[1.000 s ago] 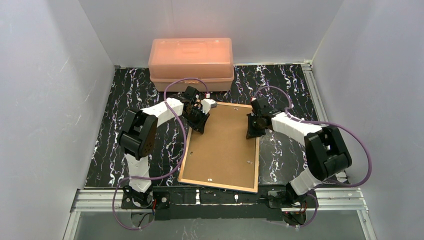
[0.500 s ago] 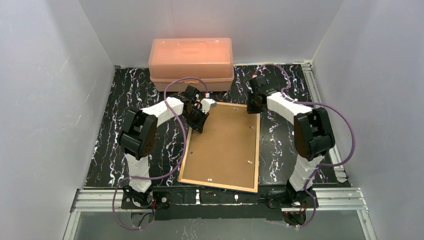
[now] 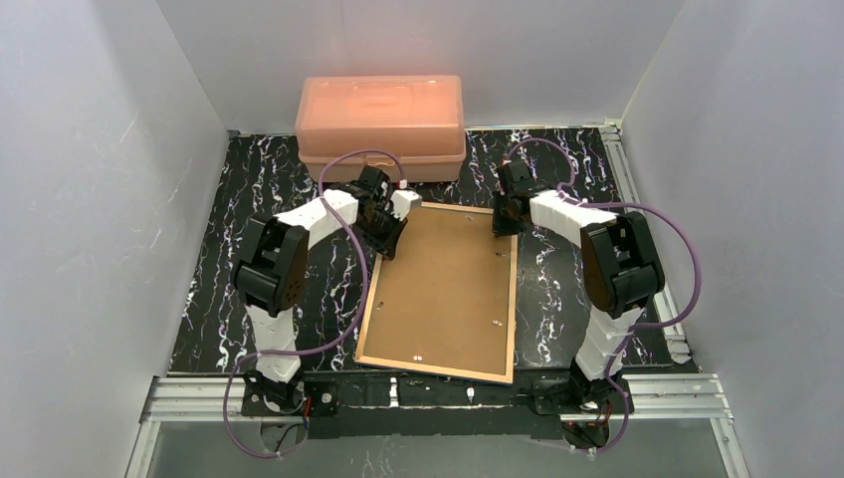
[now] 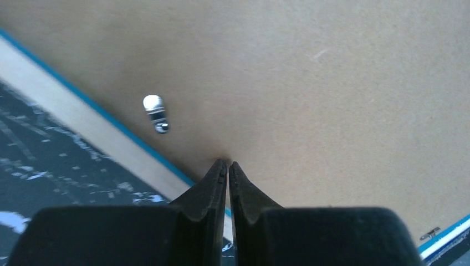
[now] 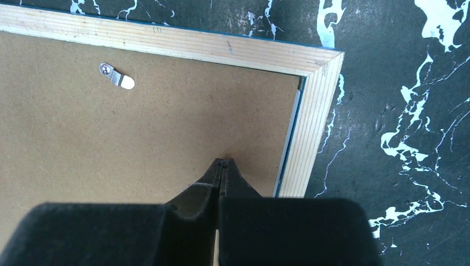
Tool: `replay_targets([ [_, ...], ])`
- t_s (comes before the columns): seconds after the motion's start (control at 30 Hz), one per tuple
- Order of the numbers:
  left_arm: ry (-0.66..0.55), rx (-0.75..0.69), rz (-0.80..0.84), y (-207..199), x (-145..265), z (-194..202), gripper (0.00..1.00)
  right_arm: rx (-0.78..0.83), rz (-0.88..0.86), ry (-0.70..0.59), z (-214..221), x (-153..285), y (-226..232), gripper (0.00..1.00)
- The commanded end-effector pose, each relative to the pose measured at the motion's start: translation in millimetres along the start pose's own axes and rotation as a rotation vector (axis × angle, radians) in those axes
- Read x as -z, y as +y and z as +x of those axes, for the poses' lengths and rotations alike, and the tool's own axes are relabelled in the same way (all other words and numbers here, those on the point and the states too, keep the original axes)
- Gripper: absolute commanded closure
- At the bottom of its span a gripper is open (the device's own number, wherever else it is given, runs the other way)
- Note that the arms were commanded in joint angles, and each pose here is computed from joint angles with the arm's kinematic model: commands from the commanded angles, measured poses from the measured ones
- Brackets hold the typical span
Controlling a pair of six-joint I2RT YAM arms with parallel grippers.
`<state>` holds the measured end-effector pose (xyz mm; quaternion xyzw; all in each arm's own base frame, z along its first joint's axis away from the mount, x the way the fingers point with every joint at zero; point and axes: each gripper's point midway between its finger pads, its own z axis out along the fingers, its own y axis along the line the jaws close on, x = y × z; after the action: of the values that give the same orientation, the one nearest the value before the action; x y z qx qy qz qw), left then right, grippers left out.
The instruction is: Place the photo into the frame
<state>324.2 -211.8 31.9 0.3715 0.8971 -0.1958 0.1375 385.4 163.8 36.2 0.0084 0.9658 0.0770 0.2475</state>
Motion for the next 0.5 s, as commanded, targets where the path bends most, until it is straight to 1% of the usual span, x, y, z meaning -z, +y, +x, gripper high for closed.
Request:
replay_targets([
  [0.0,-0.072,-0.008,-0.064,19.4,26.2,-26.4,0.95,-0.009,0.023,0.044,14.5,-7.5,-9.3,0.95],
  [0.23,-0.131,-0.010,-0.123,41.1,13.7,-50.4,0.95,-0.045,-0.087,-0.015,-8.5,16.3,15.8,0.93],
  [0.47,-0.146,-0.010,-0.133,50.4,1.9,-61.7,0.96,-0.058,-0.176,-0.023,-7.2,22.6,45.1,0.92],
])
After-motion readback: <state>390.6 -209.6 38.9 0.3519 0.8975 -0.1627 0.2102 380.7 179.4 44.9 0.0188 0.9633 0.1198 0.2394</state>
